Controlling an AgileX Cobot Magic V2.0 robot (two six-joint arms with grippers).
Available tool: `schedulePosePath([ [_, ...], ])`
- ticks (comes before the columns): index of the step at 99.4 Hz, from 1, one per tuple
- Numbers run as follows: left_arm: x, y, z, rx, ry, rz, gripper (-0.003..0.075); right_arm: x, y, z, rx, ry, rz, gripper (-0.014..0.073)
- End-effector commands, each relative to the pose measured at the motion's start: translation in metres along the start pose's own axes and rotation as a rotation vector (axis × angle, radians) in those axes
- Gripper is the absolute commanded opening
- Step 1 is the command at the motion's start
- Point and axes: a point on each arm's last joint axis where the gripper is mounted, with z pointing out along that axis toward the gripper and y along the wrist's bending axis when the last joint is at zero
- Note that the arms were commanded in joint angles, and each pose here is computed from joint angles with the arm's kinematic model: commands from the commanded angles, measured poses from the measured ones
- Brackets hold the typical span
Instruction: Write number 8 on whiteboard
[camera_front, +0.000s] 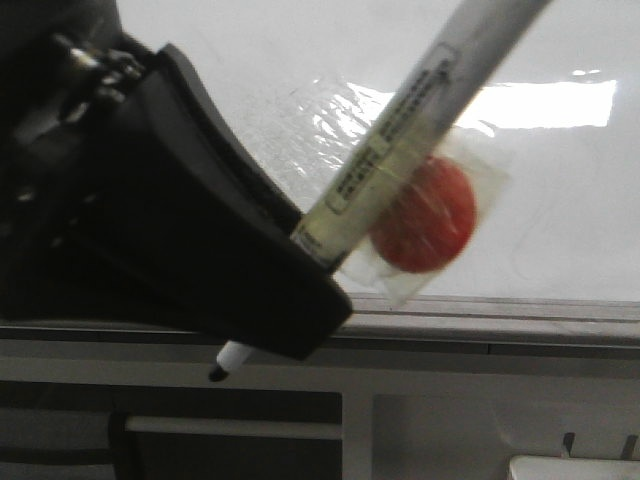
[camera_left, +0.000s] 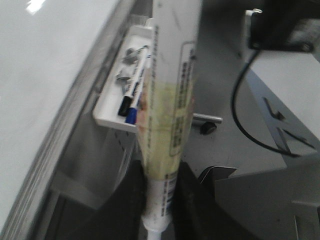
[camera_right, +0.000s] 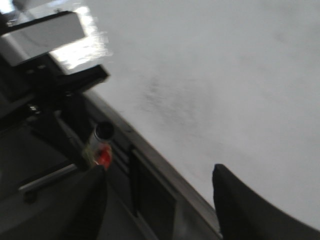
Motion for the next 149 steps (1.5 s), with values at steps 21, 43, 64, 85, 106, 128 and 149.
schedulePosePath([
  [21,-0.021,-0.006,-0.011,-0.05,-0.098,0.126,-0.002,-0.016,-0.001,0.034,-0.278,0.007,-0.081,0.0407],
  [43,-0.021,-0.006,-0.011,-0.052,-0.099,0.126,-0.002,-0.024,-0.008,0.08,-0.358,0.075,-0.049,0.0407],
  [64,-0.021,-0.005,-0.011,-0.057,-0.1,0.127,-0.002,-0.026,-0.003,0.112,-0.425,0.133,-0.024,0.0405],
  [85,-0.021,-0.004,-0.011,-0.071,-0.106,0.127,-0.002,-0.015,0.003,0.129,-0.496,0.219,0.0,0.0269],
  [106,-0.022,-0.003,-0.012,-0.078,-0.109,0.126,-0.002,-0.015,0.003,0.128,-0.5,0.217,-0.002,0.0268],
  [128,-0.022,-0.003,-0.012,-0.078,-0.108,0.126,-0.002,-0.016,0.002,0.129,-0.48,0.209,-0.002,0.0006],
  [149,-0.022,-0.003,-0.012,-0.083,-0.11,0.126,-0.002,-0.017,0.001,0.129,-0.468,0.194,0.02,-0.0063],
])
